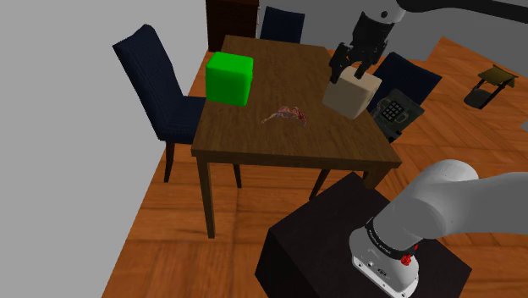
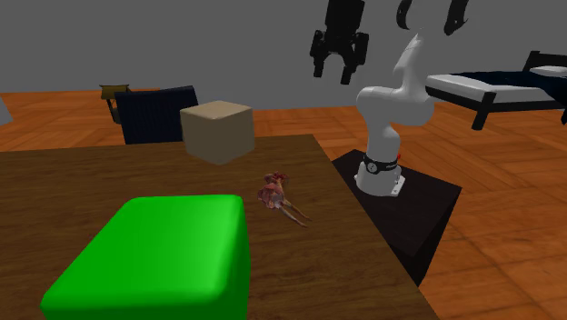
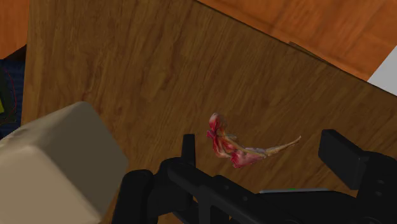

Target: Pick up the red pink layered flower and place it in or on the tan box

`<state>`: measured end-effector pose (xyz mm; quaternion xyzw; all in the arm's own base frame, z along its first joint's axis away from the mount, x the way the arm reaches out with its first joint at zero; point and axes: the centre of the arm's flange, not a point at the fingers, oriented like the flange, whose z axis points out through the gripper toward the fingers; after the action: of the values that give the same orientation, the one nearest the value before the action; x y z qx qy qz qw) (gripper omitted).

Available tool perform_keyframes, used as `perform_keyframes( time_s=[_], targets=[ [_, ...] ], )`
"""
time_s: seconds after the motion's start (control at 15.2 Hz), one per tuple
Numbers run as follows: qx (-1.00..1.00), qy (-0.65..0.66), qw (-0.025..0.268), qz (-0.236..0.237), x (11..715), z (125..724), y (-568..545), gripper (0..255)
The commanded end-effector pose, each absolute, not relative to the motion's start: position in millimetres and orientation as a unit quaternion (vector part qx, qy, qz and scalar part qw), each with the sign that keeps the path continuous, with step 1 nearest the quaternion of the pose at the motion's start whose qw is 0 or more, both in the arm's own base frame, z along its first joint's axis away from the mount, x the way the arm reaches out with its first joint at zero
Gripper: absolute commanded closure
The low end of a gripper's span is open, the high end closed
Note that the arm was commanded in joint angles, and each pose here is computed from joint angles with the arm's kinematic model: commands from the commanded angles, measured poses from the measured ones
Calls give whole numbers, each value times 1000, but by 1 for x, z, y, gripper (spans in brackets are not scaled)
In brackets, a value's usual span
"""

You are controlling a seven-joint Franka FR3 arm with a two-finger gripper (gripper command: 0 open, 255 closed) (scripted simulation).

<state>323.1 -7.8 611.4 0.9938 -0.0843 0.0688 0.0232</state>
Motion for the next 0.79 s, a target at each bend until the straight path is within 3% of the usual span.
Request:
perform_keyframes(
  time_s=[0.0,0.73],
  targets=[
    [994,-84,23,69,323,611,-8,0],
    [992,45,-14,115,396,497,-51,0]
  ],
)
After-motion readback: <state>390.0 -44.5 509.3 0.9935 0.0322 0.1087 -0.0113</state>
